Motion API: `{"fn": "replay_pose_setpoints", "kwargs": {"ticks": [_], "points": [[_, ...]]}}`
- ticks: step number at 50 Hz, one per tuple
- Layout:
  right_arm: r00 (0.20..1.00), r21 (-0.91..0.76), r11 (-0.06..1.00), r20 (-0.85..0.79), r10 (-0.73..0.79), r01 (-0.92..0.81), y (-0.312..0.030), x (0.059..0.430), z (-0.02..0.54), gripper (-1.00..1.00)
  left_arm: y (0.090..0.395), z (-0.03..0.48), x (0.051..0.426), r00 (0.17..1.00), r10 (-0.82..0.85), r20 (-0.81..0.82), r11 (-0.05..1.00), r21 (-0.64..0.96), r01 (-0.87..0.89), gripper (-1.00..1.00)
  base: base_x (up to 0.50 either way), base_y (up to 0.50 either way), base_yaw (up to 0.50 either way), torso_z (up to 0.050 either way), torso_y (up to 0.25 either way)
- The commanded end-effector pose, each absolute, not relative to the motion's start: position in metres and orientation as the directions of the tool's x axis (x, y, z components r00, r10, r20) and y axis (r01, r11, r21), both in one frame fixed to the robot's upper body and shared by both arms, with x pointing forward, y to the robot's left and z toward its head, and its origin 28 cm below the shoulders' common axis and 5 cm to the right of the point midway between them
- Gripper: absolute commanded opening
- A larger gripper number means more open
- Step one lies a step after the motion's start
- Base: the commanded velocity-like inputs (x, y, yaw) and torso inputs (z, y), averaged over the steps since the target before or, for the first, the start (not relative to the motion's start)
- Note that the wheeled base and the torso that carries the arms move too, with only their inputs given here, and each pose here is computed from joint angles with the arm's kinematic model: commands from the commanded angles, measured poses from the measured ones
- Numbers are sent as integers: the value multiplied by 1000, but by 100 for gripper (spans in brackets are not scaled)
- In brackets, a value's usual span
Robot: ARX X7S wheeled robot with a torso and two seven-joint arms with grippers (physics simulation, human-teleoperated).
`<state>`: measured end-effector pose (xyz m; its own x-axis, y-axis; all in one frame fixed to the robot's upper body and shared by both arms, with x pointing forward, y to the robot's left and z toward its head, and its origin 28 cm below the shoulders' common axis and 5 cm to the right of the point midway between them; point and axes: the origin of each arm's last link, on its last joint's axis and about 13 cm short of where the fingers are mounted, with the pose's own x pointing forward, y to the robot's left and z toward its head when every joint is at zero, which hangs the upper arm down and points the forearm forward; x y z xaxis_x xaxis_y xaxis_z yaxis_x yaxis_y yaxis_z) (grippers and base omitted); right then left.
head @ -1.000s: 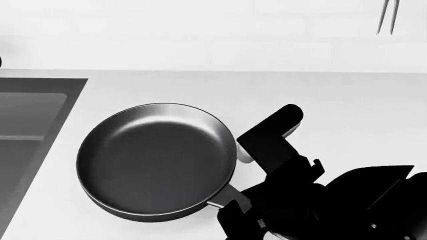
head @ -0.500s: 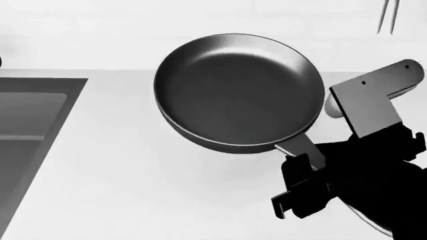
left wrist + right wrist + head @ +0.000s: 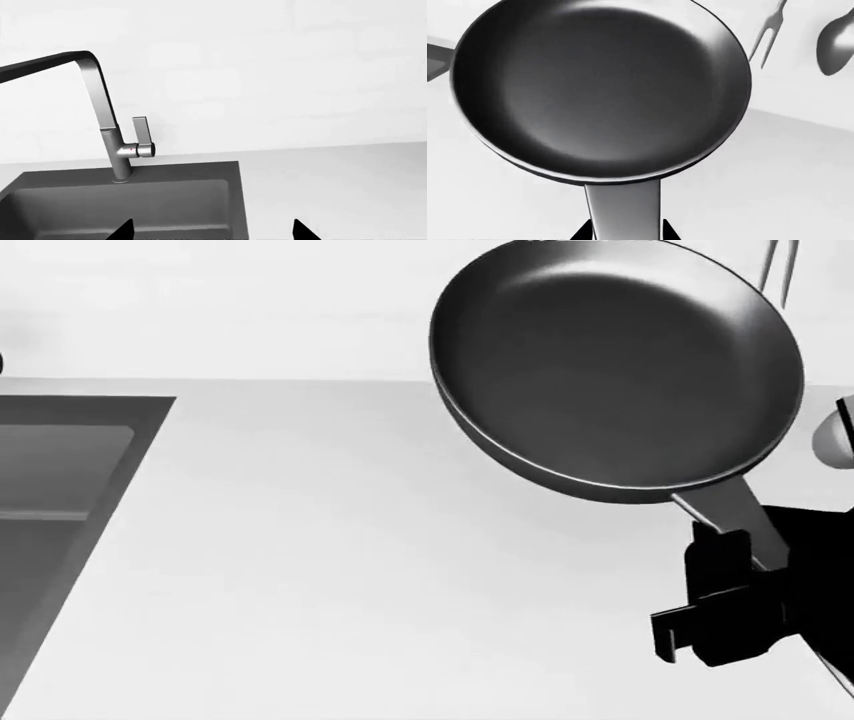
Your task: Pick the pan and sponge and place them into the sink. Then turn on the water.
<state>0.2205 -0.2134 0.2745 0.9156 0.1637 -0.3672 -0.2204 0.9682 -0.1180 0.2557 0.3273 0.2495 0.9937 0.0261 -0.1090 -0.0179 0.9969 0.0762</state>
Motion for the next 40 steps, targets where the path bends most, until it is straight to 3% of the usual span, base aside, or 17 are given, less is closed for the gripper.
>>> {"fn": "replay_pose_setpoints", "kwargs": {"ticks": [1, 40], "points": [[952, -153, 970, -271, 141, -187, -218, 217, 287, -100, 330, 247, 256, 993, 40, -110, 997, 68, -32, 100, 74, 500, 0, 0, 0], [926, -163, 963, -350, 145, -213, -218, 218, 272, -100, 333, 244, 250, 993, 42, -115, 997, 66, -34, 100, 75, 500, 0, 0, 2]]}}
